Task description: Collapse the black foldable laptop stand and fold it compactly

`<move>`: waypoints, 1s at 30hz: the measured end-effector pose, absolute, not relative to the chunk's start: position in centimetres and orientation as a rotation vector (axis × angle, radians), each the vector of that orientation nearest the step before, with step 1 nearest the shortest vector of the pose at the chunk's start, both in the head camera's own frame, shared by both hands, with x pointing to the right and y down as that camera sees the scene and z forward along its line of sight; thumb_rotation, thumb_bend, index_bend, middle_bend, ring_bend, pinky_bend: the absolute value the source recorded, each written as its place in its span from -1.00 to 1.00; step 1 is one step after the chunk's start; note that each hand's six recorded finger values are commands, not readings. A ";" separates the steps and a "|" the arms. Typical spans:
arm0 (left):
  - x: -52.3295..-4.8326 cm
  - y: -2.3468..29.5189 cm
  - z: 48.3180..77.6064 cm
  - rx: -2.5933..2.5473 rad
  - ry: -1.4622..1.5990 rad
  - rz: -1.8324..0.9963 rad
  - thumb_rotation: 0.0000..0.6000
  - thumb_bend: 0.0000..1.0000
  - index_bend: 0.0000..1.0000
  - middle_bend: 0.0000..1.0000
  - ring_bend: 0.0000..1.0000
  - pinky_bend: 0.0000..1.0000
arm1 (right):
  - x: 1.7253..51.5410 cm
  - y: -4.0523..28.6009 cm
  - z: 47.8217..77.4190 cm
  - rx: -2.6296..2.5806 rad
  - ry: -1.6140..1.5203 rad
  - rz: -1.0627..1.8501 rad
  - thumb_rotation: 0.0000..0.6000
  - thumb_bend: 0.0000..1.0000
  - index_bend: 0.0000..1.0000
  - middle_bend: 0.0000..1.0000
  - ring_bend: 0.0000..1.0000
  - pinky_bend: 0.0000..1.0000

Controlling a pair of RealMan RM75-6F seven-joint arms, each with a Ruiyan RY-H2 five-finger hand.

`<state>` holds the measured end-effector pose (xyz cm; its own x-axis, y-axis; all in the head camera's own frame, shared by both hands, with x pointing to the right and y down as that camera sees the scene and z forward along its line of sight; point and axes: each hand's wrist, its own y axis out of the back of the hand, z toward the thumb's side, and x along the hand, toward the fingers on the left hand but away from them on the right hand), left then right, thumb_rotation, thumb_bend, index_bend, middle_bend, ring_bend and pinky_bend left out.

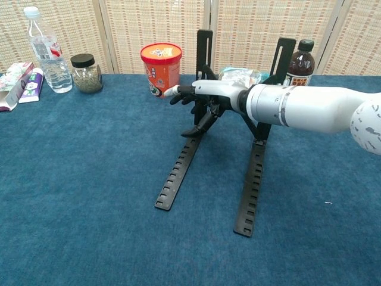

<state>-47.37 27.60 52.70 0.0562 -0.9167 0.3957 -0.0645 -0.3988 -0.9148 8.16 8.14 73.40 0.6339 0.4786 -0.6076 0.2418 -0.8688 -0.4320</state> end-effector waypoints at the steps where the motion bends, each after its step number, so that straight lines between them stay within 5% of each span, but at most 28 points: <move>1: -47.4 27.6 52.7 -1.582 1.011 -1.434 1.00 -0.64 -0.66 -0.55 -0.90 -0.95 | 8.1 8.3 73.1 -2.553 -0.575 1.067 1.00 -0.57 -1.00 -0.78 -1.00 -1.00; 14: -47.4 27.6 52.5 -1.573 1.015 -1.439 1.00 -0.64 -0.66 -0.55 -0.90 -0.95 | 11.0 8.6 64.4 -2.571 -0.636 0.735 1.00 -0.58 -1.00 -0.77 -1.00 -1.00; 20: -47.1 27.4 52.6 -1.582 1.007 -1.428 1.00 -0.64 -0.66 -0.55 -0.90 -0.95 | 15.5 7.8 59.7 -2.480 -0.758 0.655 1.00 -0.82 -1.00 -0.77 -1.00 -1.00; 30: -46.3 26.9 53.0 -1.596 0.994 -1.410 1.00 -0.64 -0.66 -0.55 -0.90 -0.95 | 23.3 7.2 58.6 -2.317 -0.910 0.863 1.00 -1.00 -1.00 -0.77 -1.00 -1.00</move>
